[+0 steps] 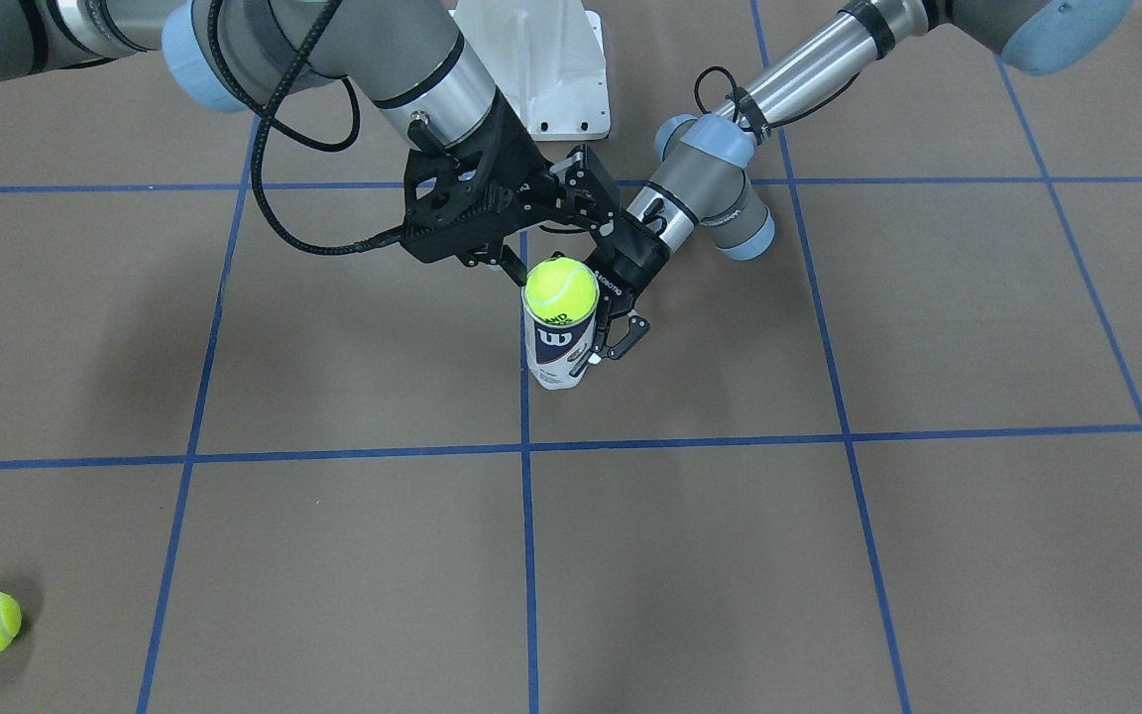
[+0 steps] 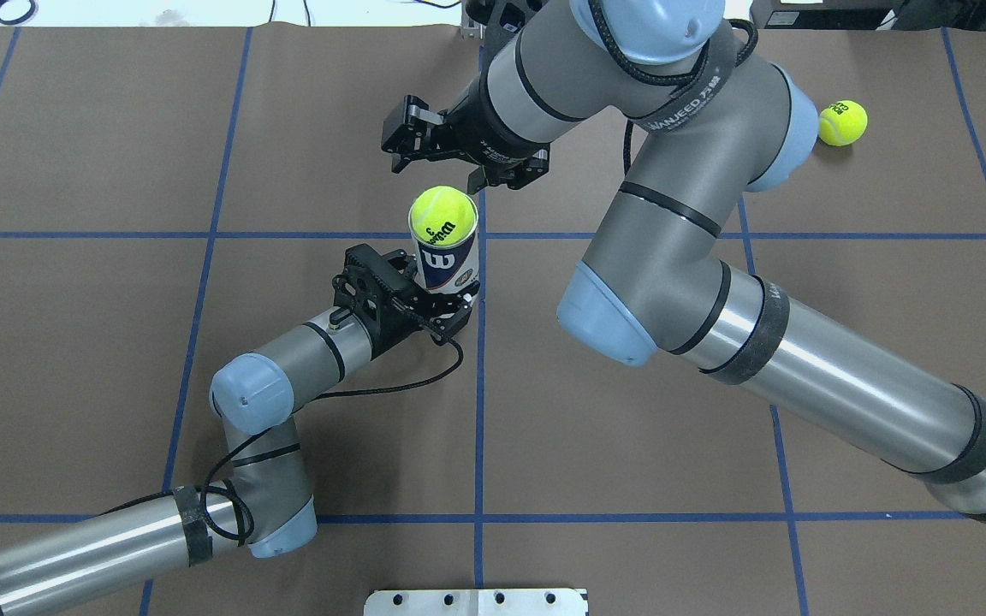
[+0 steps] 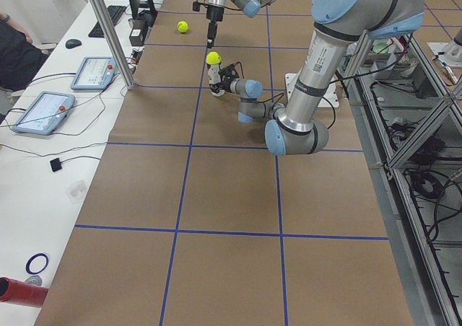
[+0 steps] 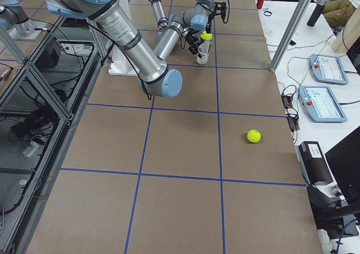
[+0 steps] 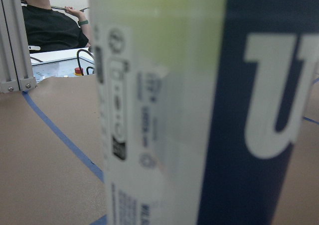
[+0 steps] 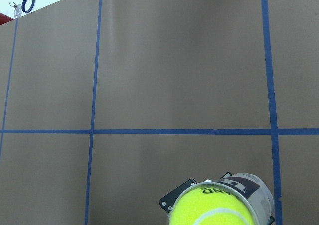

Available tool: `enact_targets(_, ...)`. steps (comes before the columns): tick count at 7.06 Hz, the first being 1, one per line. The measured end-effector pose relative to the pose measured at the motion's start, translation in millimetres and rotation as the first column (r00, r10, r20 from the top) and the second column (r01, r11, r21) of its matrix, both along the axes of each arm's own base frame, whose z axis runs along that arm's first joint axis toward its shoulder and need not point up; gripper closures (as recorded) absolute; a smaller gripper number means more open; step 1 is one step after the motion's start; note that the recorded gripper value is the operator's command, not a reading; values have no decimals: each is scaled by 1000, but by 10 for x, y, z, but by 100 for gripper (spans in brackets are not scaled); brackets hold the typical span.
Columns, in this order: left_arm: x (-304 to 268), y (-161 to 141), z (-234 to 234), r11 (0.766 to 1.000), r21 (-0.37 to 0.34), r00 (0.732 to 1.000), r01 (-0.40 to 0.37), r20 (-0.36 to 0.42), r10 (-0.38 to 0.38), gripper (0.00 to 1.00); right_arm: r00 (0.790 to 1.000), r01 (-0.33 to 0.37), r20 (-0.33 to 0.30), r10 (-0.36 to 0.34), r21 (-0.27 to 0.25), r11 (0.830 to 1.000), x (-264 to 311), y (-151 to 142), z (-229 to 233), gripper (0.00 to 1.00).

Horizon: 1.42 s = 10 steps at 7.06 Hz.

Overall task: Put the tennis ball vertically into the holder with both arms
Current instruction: 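Open the right gripper to drop the ball into the can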

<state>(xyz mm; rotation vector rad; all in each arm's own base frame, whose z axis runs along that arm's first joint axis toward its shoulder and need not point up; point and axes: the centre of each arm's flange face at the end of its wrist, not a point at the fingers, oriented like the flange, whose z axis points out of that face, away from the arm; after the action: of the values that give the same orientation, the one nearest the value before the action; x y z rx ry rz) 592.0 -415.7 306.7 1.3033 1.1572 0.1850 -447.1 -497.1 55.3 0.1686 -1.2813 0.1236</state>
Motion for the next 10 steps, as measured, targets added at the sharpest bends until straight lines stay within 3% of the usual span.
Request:
enact_targets(4,-2,-2,-2,1000,0,1000,0,0,0,27,1000,-8,11,8,12,1000,2,-24,1,100)
enact_targets(7,-3,-1,-3,1000,0,1000,0,-1,0,27,1000,6,-29,-7,-17,1000,-227,-52,193,100)
enact_targets(10,-3,-1,-4,1000,0,1000,0,-1,0,27,1000,12,-25,-12,-21,1000,-248,-38,181,100)
